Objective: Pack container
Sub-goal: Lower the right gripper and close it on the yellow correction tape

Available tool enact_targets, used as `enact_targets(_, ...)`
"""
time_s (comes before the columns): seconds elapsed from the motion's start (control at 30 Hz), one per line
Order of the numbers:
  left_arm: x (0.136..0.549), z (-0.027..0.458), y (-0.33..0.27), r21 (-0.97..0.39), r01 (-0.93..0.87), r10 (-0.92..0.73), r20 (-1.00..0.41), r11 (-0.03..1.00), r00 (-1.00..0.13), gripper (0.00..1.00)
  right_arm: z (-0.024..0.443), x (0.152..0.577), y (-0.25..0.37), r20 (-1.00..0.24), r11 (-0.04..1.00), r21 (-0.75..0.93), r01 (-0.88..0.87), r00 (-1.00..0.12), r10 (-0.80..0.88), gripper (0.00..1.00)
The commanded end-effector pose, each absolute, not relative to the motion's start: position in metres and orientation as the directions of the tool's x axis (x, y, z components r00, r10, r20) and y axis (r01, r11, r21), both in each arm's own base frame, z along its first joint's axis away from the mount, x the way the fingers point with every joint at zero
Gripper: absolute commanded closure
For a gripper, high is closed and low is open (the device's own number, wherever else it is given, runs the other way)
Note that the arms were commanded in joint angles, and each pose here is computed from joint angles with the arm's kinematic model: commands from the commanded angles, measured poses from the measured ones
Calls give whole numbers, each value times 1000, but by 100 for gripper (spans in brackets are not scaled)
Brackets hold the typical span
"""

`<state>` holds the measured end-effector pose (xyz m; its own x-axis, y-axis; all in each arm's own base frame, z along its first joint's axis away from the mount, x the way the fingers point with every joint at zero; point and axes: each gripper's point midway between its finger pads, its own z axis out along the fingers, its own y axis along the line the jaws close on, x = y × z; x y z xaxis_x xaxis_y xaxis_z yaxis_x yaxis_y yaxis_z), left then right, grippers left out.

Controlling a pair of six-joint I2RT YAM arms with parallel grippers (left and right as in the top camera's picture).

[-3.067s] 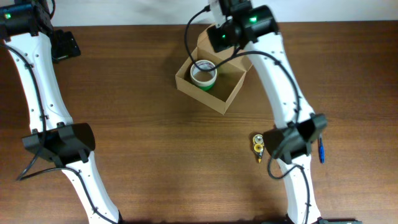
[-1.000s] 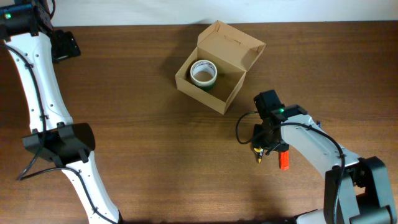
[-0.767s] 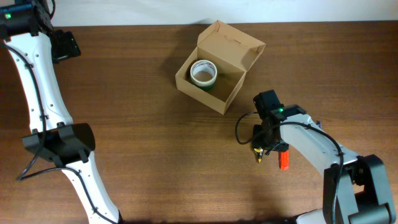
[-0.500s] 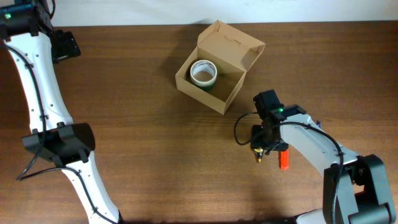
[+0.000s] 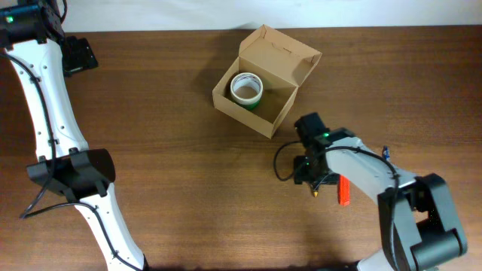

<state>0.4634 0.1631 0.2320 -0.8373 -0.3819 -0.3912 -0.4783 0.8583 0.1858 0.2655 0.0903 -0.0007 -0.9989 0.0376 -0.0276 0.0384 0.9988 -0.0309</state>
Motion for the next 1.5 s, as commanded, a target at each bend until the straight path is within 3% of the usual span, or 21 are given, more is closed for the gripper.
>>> enact_targets(0.0,462,234,164,183,-477,-380,-393,860,-837,0,-8,260,99,-12,999,-37,10,-1000,10,35)
enact_targets(0.2,462,234,164,183,-477,-380,-393,860,-837,0,-15,260,94,8,998,-49,27,-1000,28,35)
enact_targets(0.6,462,234,164,183,-477,-380,-394,860,-837,0,-15,286,82,-81,992,-33,121,-990,118,35)
enact_targets(0.77,462,234,164,183,-477,-380,-393,860,-837,0,-15,287,79,-81,991,-33,132,-988,129,44)
enact_targets(1.1,462,234,164,183,-477,-380,-394,860,-837,0,-15,282,78,-63,992,-43,121,-991,118,48)
enact_targets(1.33,462,234,164,183,-477,-380,-393,860,-837,0,-15,282,75,-66,991,-60,122,-991,118,71)
enact_targets(1.47,462,234,164,183,-477,-380,-393,860,-837,0,-14,283,73,-73,990,-67,123,-990,118,75)
